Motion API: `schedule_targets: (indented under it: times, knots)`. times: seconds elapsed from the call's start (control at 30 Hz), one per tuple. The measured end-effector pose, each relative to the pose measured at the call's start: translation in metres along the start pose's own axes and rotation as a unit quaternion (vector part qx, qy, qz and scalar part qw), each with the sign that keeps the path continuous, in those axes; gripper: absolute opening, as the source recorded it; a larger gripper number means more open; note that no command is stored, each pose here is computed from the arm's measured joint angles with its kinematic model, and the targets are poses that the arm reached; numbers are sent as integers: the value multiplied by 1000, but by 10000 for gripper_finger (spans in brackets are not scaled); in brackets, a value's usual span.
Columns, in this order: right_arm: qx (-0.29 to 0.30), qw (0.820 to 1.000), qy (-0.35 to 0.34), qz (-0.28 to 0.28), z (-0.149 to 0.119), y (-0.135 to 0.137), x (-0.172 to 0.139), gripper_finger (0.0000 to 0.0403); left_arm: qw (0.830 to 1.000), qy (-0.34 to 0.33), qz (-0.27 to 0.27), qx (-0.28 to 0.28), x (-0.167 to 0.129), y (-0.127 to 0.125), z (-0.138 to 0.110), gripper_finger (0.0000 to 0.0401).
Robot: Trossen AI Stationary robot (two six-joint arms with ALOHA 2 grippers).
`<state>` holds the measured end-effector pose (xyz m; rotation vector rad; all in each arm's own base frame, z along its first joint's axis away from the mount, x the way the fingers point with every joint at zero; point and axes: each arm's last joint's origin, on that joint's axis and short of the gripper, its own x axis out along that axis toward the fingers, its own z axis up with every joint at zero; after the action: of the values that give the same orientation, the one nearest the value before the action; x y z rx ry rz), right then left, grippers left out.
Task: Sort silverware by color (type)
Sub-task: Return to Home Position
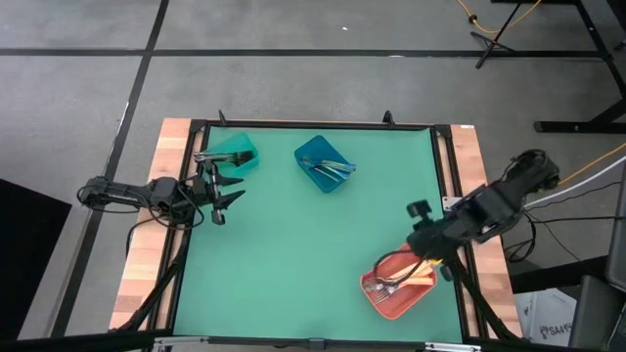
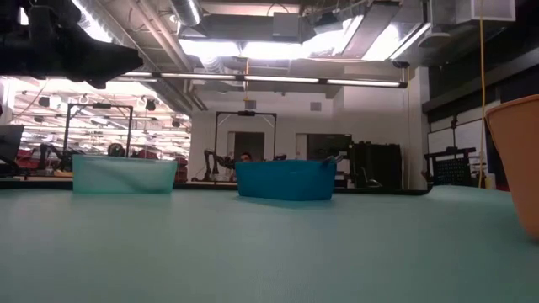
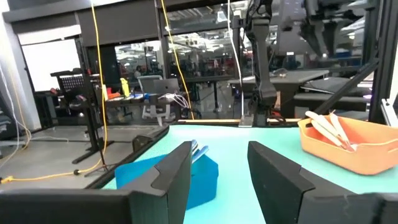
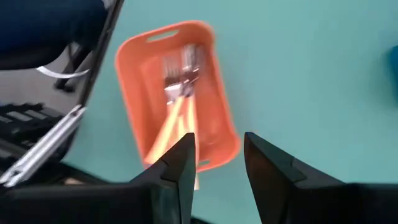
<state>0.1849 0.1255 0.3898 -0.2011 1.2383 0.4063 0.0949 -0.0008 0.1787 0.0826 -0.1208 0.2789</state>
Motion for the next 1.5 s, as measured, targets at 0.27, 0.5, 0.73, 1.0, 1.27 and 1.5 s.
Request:
schedule_targets:
  times: [0.27, 0.5, 0.73, 1.0, 1.27, 1.5]
  knots:
    - [-22, 985, -157, -67, -37, -12, -36, 122, 1000, 18, 0, 3, 0, 0, -4, 151]
    - [-46, 952, -274, -125, -69, -22, -47, 122, 1000, 20, -1, 4, 0, 0, -4, 151]
    - [-45, 918, -353, -175, -100, -35, -47, 122, 1000, 20, 0, 4, 0, 0, -4, 151]
    - [-7, 876, -423, -234, -124, -53, -29, 122, 1000, 20, 0, 4, 0, 0, -4, 151]
    - [41, 836, -476, -268, -145, -64, -5, 122, 1000, 20, 0, 4, 0, 0, -4, 151]
    - [51, 836, -484, -253, -162, -67, 21, 122, 1000, 20, 0, 5, 0, 0, -4, 151]
